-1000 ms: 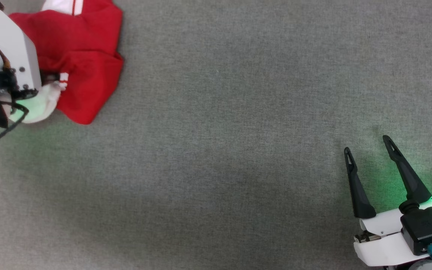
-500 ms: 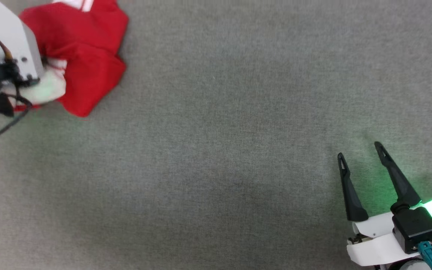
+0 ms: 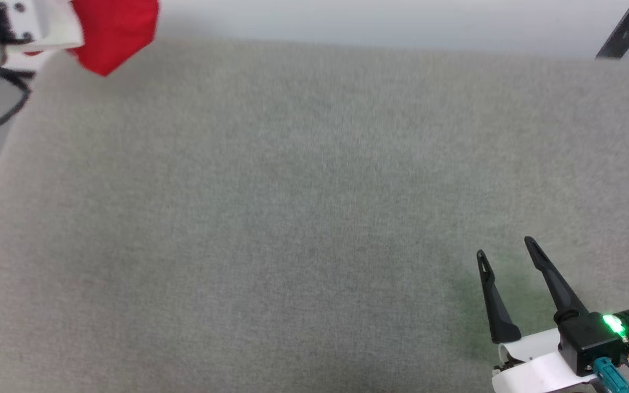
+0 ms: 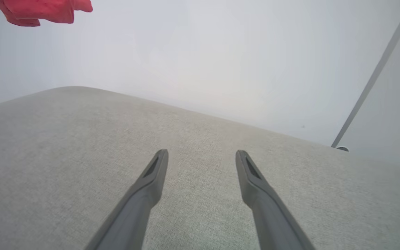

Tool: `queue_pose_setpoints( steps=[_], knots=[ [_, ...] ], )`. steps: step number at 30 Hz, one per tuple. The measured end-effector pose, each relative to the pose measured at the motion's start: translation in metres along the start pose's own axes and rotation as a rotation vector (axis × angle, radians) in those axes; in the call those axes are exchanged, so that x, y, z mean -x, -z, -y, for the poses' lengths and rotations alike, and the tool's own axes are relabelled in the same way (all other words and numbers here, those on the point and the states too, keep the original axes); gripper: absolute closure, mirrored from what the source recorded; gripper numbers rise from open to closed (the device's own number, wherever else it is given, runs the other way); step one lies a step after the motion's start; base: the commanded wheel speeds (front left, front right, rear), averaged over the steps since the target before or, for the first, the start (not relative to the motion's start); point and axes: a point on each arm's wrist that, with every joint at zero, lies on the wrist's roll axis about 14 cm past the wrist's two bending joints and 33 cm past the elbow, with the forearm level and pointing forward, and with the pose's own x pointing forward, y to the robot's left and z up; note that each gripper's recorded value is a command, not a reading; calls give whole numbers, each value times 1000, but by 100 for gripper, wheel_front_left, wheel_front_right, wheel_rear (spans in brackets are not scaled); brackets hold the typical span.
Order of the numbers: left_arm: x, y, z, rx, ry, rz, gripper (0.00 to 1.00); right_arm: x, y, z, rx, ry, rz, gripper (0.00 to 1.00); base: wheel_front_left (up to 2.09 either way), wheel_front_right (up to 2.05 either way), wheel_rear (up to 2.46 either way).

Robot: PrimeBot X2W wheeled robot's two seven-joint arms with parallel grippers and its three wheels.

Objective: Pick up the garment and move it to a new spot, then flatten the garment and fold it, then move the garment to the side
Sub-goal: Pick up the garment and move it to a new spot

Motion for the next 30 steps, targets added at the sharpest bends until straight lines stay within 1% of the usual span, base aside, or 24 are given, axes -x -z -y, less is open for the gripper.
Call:
queue_pose_setpoints(
  steps=[5, 8, 10, 14, 19, 23, 28, 30],
  knots=[
    [35, -28, 21, -32, 72, 73, 100, 8, -28, 8, 18, 32, 67, 0, 0, 0, 0],
    [48, -37, 43, -63, 125, 99, 100, 17, -39, 22, 38, 79, 93, 0, 0, 0, 0],
    [50, -40, 67, -74, 180, 105, 100, 25, -44, 37, 53, 126, 100, 0, 0, 0, 0],
    [54, -44, 128, -119, 312, 110, 100, 46, -48, 69, 96, 231, 95, 0, 0, 0, 0],
    [62, -48, 213, -182, 494, 117, 100, 81, -50, 111, 137, 382, 77, 0, 0, 0, 0],
    [67, -32, 281, -242, 638, 68, 100, 115, -50, 142, 157, 504, 56, 0, 0, 0, 0],
    [69, -7, 338, -317, 746, -19, 100, 153, -50, 166, 158, 625, 36, 0, 0, 0, 0],
    [65, 14, 354, -344, 771, -85, 100, 166, -49, 171, 156, 660, 27, 0, 0, 0, 0]
  ],
)
